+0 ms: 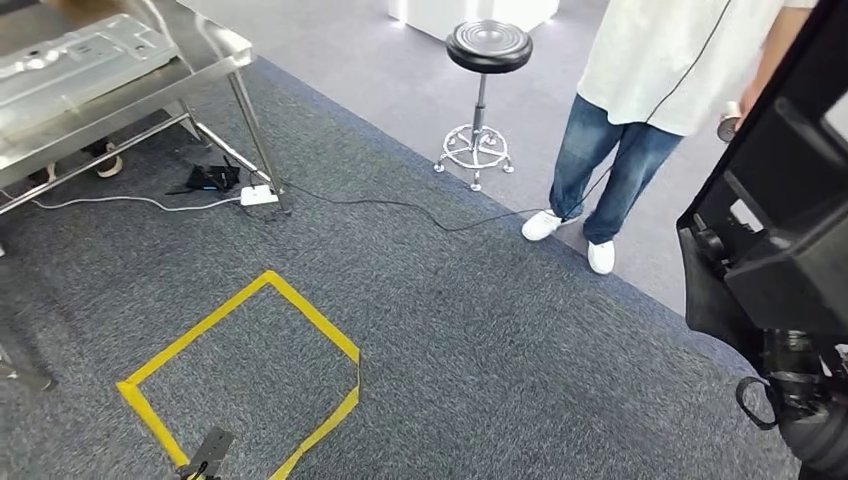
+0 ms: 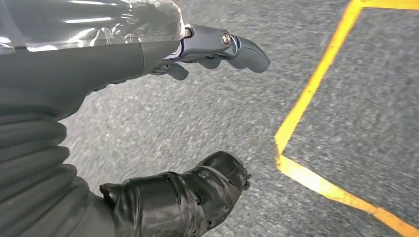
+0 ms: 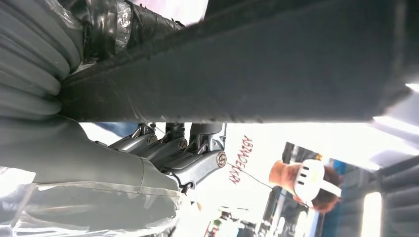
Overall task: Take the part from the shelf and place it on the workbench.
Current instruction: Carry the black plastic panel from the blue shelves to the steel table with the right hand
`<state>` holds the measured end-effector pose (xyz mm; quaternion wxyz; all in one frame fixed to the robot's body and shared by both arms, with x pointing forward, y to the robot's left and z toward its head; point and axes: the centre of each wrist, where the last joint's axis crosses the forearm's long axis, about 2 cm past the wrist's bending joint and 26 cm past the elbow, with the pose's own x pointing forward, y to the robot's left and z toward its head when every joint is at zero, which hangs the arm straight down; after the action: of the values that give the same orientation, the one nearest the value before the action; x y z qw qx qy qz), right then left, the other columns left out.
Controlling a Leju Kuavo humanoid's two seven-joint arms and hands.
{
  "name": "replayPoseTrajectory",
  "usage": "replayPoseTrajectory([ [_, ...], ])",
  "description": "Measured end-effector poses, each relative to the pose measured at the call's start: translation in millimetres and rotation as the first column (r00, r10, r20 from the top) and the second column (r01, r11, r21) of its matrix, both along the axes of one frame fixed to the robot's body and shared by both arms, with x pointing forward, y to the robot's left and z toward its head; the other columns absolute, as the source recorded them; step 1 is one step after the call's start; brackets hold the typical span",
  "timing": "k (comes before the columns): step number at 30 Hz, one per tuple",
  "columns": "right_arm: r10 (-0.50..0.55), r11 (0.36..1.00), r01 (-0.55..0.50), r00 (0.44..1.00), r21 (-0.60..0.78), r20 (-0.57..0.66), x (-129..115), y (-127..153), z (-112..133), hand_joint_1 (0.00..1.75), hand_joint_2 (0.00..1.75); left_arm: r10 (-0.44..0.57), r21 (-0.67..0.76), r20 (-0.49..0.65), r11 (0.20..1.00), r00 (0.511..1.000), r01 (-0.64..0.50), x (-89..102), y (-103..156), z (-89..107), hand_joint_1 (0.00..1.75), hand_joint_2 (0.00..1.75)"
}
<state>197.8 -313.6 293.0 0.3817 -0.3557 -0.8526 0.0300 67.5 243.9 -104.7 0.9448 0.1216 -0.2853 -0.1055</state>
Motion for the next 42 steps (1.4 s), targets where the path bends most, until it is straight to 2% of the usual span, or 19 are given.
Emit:
replayPoseTrajectory([
  [7, -0.013, 0.997, 0.015, 0.999, 0.077, -0.029, -4.2, -23.8, -5.4, 1.75, 1.75, -0.005, 0.005, 0.008, 1.000, 1.000, 0.005, 3.5, 0.9, 0.5, 0.00, 1.75],
  [13, -0.029, 0.995, 0.033, 0.999, 0.093, -0.044, -8.2, -31.2, -10.0, 1.75, 1.75, -0.011, 0.009, 0.000, 1.000, 1.000, 0.011, 2.7, 1.5, 0.3, 0.00, 1.75],
  [42, -0.061, 0.994, 0.066, 0.996, 0.085, -0.064, -11.8, -33.4, -14.0, 1.75, 1.75, -0.018, 0.019, -0.010, 1.000, 1.000, 0.019, 1.4, 5.4, -0.2, 0.00, 1.75],
])
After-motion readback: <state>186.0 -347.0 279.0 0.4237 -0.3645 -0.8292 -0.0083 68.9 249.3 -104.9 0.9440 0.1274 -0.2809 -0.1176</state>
